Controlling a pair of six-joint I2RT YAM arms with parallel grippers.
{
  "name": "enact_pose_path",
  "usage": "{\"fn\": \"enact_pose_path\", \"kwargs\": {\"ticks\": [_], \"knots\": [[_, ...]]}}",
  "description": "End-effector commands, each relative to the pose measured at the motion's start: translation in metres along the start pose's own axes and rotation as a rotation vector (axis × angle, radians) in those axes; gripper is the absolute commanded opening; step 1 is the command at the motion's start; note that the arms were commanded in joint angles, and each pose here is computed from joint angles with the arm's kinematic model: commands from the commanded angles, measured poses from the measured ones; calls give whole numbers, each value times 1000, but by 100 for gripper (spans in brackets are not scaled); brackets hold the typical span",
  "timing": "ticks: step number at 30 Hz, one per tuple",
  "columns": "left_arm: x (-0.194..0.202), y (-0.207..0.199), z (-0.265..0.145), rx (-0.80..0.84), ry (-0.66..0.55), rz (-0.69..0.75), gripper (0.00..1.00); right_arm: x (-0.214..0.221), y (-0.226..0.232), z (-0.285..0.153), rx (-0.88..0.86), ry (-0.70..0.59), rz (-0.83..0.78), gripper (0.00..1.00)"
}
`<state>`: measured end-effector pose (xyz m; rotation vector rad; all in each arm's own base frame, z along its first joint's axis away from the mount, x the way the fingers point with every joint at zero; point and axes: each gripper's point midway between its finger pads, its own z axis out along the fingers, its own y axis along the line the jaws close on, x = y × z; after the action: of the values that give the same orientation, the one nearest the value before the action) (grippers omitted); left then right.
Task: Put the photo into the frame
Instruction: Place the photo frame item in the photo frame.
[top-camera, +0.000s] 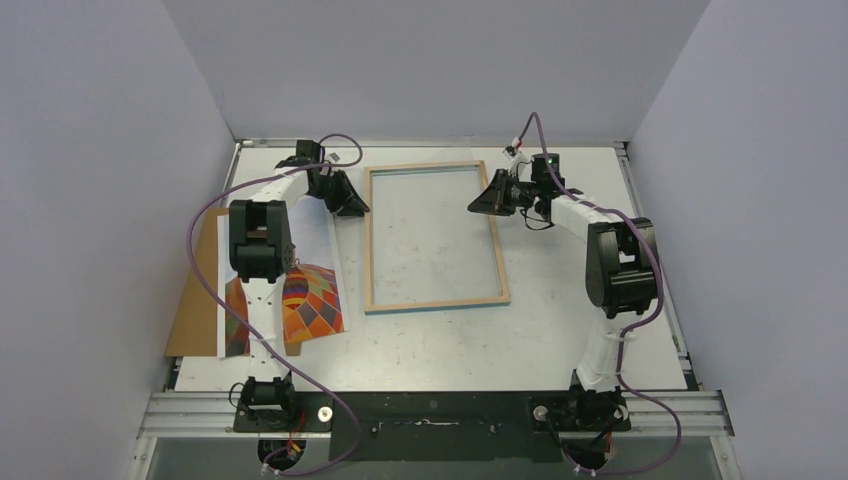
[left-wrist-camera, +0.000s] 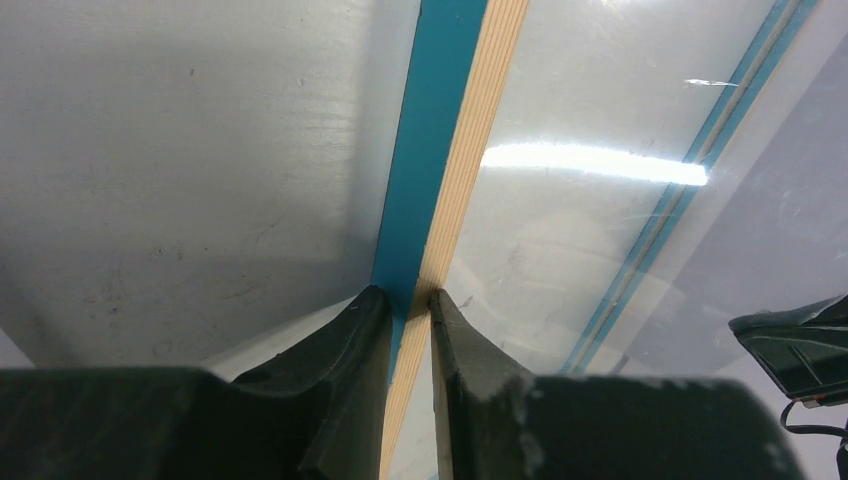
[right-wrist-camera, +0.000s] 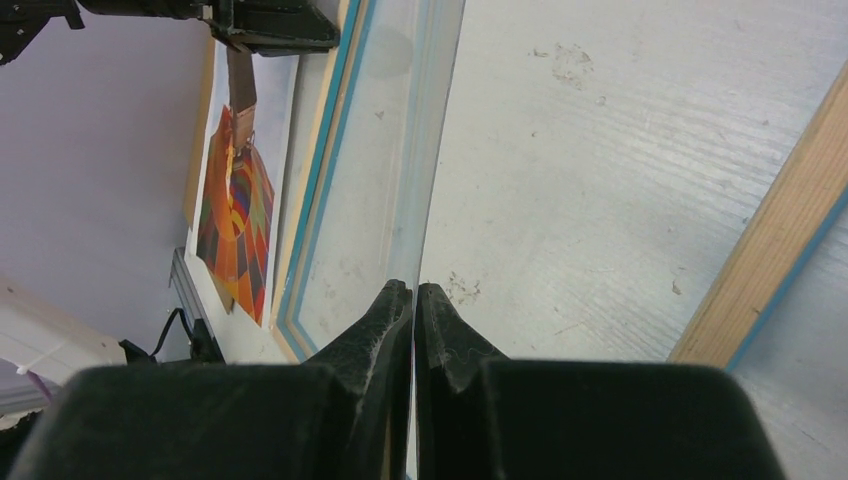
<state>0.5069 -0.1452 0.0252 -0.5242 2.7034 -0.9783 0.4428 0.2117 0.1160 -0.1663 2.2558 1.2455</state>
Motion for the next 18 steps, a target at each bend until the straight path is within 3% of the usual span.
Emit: {"fn": "enact_pose_path", "kwargs": {"ticks": [1, 18], "knots": [[1, 39, 30, -137, -6, -7, 18, -5, 43, -7, -118, -8, -107, 0], [1, 42, 34, -141, 7, -13, 17, -29, 65, -12, -160, -71, -165, 0]]}}
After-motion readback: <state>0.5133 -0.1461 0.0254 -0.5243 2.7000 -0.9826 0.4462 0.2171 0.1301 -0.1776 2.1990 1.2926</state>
